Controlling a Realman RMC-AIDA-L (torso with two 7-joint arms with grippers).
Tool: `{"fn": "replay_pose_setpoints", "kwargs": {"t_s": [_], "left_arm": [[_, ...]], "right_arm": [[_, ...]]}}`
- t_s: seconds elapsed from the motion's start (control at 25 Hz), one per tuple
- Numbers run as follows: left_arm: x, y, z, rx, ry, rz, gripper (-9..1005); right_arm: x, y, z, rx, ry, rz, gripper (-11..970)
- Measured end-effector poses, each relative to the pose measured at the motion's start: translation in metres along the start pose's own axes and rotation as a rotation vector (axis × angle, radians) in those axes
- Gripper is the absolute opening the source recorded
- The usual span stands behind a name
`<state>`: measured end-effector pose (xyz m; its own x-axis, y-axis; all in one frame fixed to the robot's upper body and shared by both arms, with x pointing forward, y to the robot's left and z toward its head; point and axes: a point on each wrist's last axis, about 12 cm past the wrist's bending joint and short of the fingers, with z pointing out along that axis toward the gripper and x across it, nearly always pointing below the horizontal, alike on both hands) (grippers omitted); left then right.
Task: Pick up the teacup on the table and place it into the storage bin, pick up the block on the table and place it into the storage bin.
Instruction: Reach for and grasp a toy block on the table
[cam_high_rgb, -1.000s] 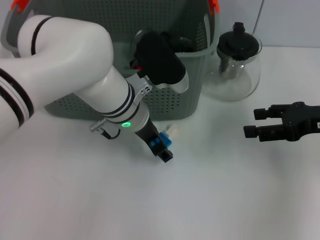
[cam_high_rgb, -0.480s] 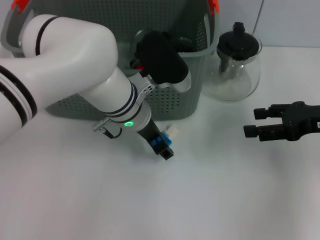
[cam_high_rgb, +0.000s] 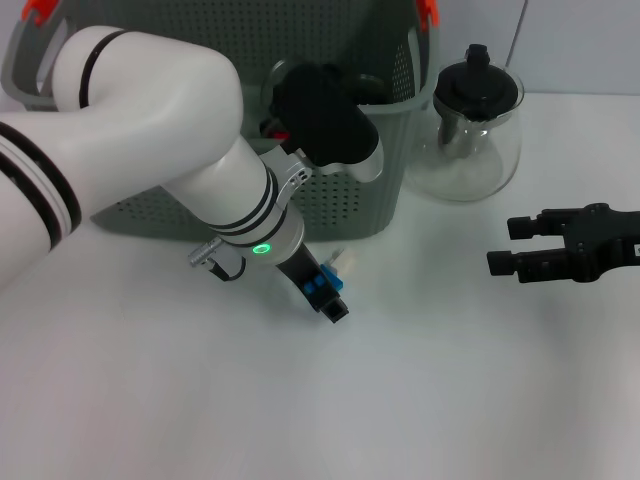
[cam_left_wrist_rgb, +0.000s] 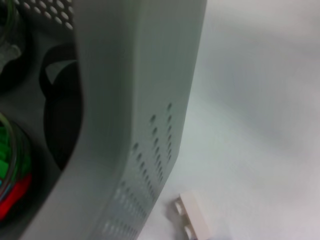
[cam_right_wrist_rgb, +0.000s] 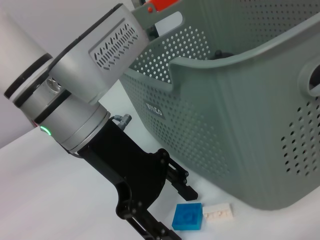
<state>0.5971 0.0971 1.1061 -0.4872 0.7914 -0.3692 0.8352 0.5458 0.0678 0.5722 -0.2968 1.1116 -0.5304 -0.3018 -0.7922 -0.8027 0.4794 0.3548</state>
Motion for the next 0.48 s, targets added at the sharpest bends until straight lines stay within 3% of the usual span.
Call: {"fn": "replay_pose_setpoints", "kwargs": {"t_s": [0.48], "left_arm": [[-0.0031,-0.0030,0.0045,0.000,0.038,-0.013,680]], "right_arm": [[0.0004,-0.0002,0.0000,0.002,0.003,-0.005,838]]}}
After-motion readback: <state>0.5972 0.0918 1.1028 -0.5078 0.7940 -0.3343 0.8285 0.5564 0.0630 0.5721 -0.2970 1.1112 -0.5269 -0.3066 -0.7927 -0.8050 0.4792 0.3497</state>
